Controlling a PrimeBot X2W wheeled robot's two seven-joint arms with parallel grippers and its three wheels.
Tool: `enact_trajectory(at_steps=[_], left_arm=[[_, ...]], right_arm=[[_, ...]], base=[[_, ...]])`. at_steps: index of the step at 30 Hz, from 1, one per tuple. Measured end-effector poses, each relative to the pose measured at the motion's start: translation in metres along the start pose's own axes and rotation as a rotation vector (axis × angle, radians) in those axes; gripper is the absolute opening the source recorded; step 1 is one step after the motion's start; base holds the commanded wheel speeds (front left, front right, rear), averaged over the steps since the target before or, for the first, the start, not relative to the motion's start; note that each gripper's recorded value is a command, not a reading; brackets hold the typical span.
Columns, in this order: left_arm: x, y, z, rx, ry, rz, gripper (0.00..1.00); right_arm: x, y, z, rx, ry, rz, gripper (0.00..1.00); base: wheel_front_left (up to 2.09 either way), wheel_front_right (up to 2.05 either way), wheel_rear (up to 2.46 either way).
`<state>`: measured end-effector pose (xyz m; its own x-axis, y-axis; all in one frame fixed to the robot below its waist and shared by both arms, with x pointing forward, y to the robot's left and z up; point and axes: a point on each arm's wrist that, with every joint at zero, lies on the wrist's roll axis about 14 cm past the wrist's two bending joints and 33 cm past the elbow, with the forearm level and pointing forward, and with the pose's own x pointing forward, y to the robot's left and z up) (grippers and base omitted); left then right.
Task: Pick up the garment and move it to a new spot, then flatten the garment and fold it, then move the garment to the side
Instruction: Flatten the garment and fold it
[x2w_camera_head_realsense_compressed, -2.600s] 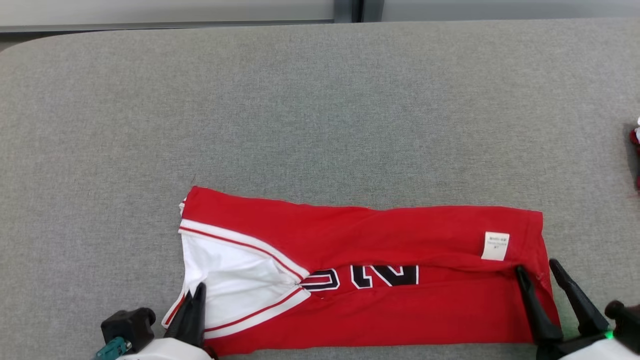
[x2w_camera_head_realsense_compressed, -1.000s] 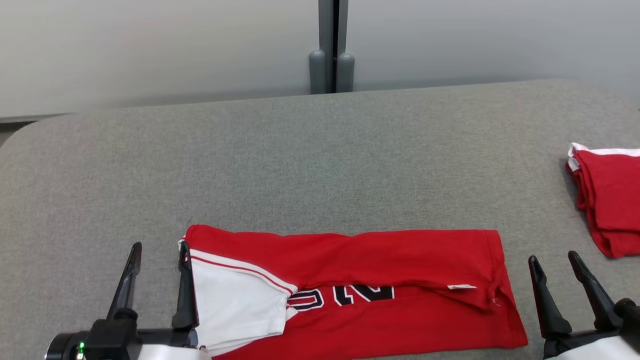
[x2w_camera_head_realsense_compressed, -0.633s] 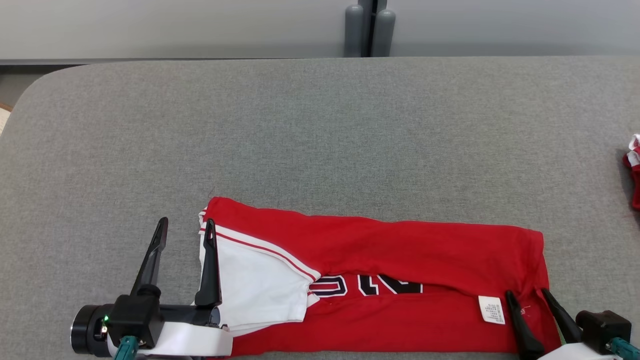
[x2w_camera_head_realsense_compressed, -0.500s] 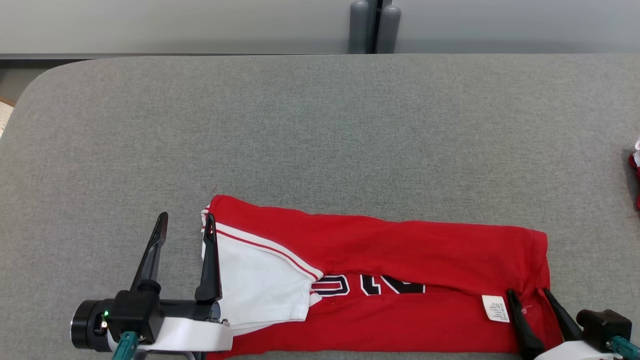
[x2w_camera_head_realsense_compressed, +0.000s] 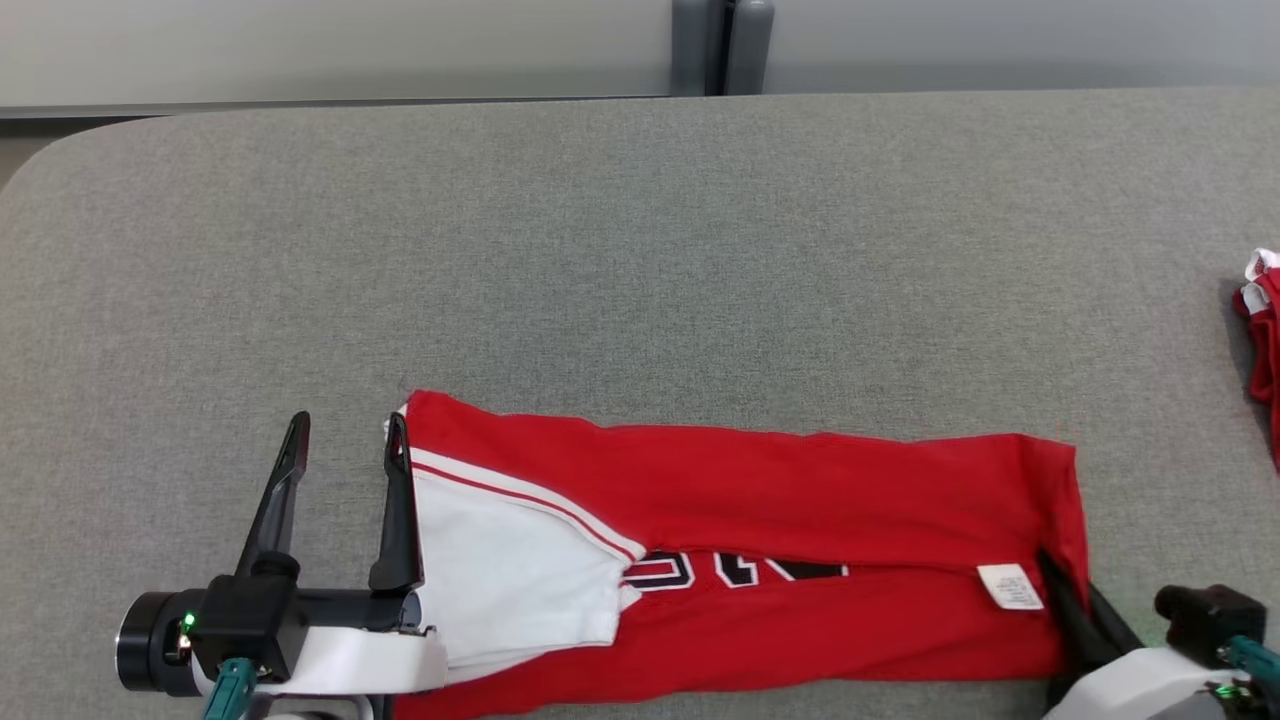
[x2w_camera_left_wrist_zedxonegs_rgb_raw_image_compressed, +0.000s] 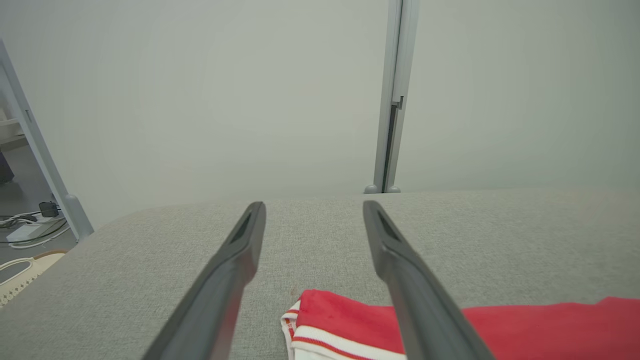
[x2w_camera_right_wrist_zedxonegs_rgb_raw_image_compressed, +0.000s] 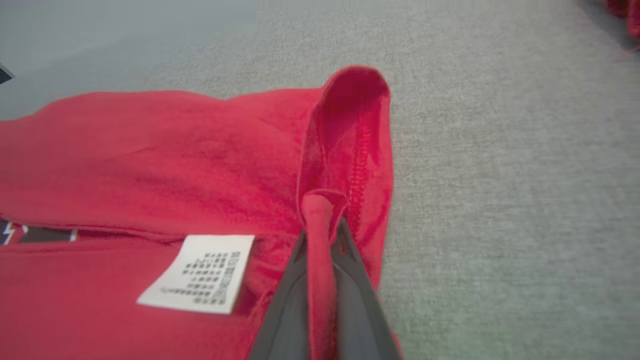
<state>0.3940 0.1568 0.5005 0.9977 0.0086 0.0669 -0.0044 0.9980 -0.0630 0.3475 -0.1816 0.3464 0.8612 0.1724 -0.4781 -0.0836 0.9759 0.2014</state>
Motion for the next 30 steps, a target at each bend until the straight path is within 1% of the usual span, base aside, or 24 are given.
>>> enact_trajectory(at_steps=[5, 6, 8, 11, 14, 15, 18, 22, 26, 30], left_arm=[[0.003, -0.003, 0.002, -0.002, -0.009, -0.005, 1.00], [0.003, -0.003, 0.002, -0.002, -0.009, -0.005, 1.00], [0.003, -0.004, 0.003, -0.006, -0.012, -0.009, 1.00], [0.004, -0.007, 0.005, -0.010, -0.020, -0.015, 1.00], [0.003, -0.009, 0.009, -0.006, -0.030, -0.025, 1.00], [0.003, -0.009, 0.010, -0.006, -0.032, -0.026, 1.00], [-0.001, -0.008, 0.011, -0.005, -0.033, -0.026, 1.00], [-0.003, -0.011, 0.016, -0.004, -0.048, -0.037, 1.00], [-0.006, -0.010, 0.017, -0.005, -0.050, -0.039, 1.00], [-0.010, -0.008, 0.017, -0.007, -0.046, -0.033, 1.00]], right_arm=[[-0.021, -0.060, 0.018, -0.041, -0.044, -0.136, 0.00], [-0.021, -0.060, 0.018, -0.041, -0.044, -0.136, 0.00], [-0.030, -0.080, 0.023, -0.052, -0.053, -0.185, 0.00], [-0.036, -0.089, 0.037, -0.064, -0.092, -0.207, 0.00], [-0.036, -0.078, 0.059, -0.082, -0.158, -0.176, 0.00], [-0.035, -0.071, 0.068, -0.092, -0.184, -0.158, 0.00], [-0.031, -0.035, 0.093, -0.102, -0.249, -0.070, 0.00], [-0.026, 0.035, 0.113, -0.094, -0.285, 0.102, 0.00], [-0.020, 0.118, 0.117, -0.054, -0.282, 0.312, 0.00], [-0.019, 0.195, 0.103, -0.004, -0.227, 0.520, 0.00]], base=[[0.00, 0.00, 0.00], [0.00, 0.00, 0.00], [0.00, 0.00, 0.00], [0.00, 0.00, 0.00], [0.00, 0.00, 0.00], [0.00, 0.00, 0.00], [0.00, 0.00, 0.00], [0.00, 0.00, 0.00], [0.00, 0.00, 0.00], [0.00, 0.00, 0.00]])
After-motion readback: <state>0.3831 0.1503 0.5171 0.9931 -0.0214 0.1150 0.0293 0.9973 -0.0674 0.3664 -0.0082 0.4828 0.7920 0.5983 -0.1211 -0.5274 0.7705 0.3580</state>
